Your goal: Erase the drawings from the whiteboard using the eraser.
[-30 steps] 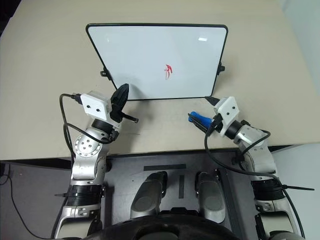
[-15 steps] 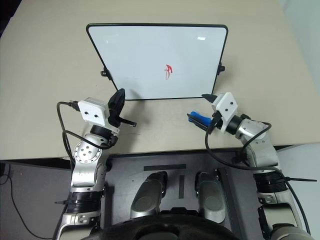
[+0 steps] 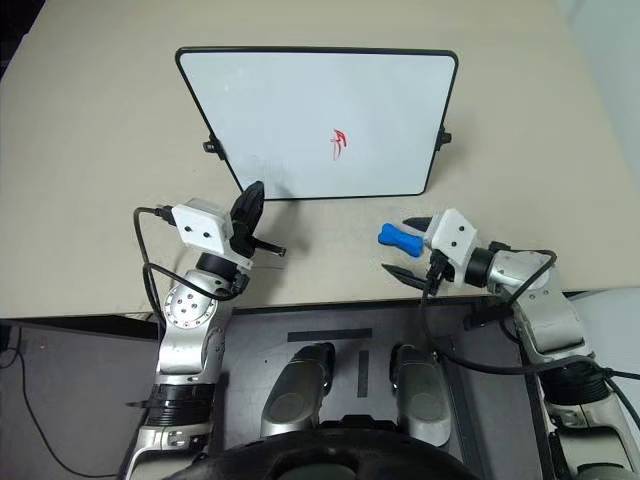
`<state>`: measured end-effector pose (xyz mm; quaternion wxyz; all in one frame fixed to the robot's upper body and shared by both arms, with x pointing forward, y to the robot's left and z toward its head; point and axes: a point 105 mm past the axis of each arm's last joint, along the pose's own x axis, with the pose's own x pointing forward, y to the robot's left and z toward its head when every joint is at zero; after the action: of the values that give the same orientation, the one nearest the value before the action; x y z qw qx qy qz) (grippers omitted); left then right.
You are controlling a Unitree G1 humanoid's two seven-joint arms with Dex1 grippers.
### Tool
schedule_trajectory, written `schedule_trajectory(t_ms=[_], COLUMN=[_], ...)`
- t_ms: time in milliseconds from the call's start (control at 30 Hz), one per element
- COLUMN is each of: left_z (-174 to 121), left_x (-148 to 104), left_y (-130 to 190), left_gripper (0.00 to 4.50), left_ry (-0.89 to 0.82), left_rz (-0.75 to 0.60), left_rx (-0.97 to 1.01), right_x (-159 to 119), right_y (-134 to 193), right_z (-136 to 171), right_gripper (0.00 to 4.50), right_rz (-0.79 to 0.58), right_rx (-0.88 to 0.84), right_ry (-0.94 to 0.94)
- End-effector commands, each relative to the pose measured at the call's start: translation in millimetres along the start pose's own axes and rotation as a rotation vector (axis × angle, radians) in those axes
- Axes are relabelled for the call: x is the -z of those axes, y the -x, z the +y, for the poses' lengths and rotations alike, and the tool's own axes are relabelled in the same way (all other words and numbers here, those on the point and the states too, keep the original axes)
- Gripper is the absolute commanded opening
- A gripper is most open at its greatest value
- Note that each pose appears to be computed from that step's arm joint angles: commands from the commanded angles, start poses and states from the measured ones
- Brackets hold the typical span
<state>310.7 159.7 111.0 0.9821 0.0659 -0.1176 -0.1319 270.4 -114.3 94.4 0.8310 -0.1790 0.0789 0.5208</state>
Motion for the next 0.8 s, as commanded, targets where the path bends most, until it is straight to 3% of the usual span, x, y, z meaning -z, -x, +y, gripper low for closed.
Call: schedule_trajectory(t_ms=[33, 533, 667, 800], left_z=[-3.1, -3.9, -3.9, -3.0], left_x=[-10.3, -10.8, -11.1, -11.4], left_y=[-2.9, -4.3, -4.3, -4.5], left_gripper=[0.0, 0.0, 0.0, 0.0], left_ry=[-0.008, -0.004, -0.005, -0.006], left_rz=[-0.051, -0.061, -0.063, -0.065], left_rx=[0.003, -0.004, -0.005, -0.008], right_x=[-3.1, 11.5, 12.5, 13.7], right_y=[-0.7, -10.9, -12.0, -12.4], right_z=[5.0, -7.7, -11.3, -15.9], right_gripper=[4.49, 4.49, 3.6, 2.25], right_rz=[0.007, 0.046, 0.049, 0.054], right_rx=[-0.036, -0.01, 0.006, 0.029], right_ry=[0.023, 0.016, 0.024, 0.044])
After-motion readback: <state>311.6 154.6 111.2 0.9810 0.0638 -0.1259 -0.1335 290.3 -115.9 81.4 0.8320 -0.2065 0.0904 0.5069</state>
